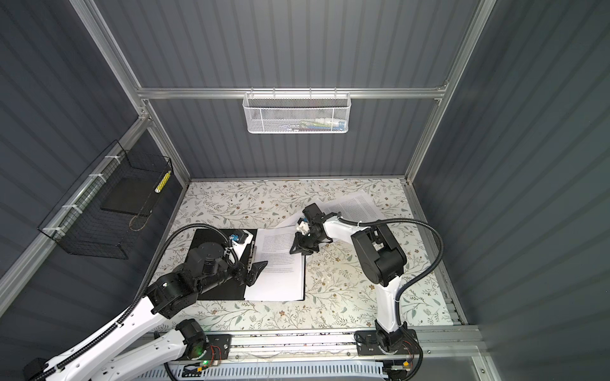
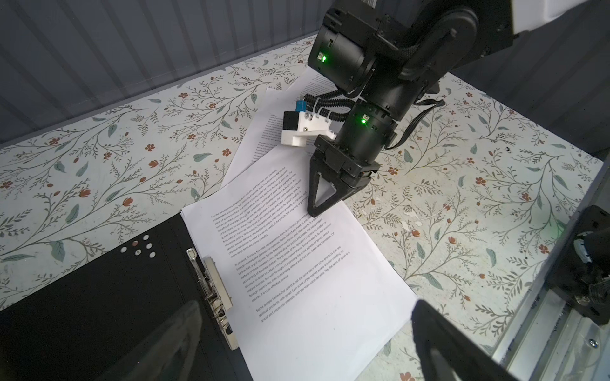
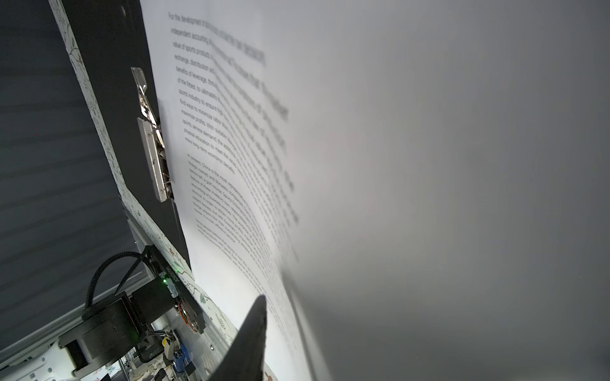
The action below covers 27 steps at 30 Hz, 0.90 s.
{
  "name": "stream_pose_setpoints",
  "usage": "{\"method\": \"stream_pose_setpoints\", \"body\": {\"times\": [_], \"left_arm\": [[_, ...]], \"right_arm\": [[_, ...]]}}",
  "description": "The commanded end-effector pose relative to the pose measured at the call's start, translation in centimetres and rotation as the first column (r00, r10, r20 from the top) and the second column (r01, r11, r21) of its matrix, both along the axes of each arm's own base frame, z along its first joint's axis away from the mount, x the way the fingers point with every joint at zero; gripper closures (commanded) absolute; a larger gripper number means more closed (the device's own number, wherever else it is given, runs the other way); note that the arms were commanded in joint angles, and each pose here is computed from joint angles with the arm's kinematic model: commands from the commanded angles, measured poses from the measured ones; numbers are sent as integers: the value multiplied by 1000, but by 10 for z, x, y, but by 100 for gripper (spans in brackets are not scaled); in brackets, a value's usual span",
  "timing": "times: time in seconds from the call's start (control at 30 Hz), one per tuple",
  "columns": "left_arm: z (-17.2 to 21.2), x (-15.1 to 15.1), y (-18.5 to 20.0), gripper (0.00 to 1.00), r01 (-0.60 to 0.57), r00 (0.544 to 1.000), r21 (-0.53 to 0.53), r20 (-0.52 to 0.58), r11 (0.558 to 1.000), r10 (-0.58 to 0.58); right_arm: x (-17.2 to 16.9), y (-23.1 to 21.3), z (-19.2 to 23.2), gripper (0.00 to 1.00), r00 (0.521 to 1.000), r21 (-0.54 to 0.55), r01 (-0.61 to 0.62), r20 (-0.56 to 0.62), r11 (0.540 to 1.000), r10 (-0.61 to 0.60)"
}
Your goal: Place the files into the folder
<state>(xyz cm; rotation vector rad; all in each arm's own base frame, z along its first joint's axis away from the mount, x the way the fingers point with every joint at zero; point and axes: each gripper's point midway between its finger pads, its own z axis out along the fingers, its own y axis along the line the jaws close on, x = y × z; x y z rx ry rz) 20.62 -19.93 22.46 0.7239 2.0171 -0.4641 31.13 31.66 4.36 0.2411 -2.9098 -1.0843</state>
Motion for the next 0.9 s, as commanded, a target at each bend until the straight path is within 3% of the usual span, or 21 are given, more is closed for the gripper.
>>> {"method": "stream_pose_setpoints", "body": {"times": [0.0,0.47,0.53,0.6,0.63,0.67,0.87], "left_arm": [[4,0,0,0,7,1000,-5,-1,1000,-7],[5,-1,0,0,9,1000,-12,0,1000,-9],[5,-1,0,0,9,1000,-11,-1,1000,-9],[5,-1,1,0,8,1000,-12,0,1000,-8],[5,-1,1,0,7,1000,-11,0,1000,-7],[5,-1,1,0,5,1000,-12,0,1000,-5],[4,-1,2,0,1,1000,-10,1,1000,-1]], "right_arm": [[6,3,3,69,1000,7,2,4,1000,-2],[8,2,2,64,1000,-10,14,4,1000,-14],[9,0,4,58,1000,-20,17,15,1000,-16],[12,-4,7,43,999,-41,29,35,999,-27],[13,-7,8,15,999,-51,34,44,998,-32],[14,-9,11,1,998,-62,40,53,997,-37],[31,-47,44,1,973,-122,166,182,979,-142]]}}
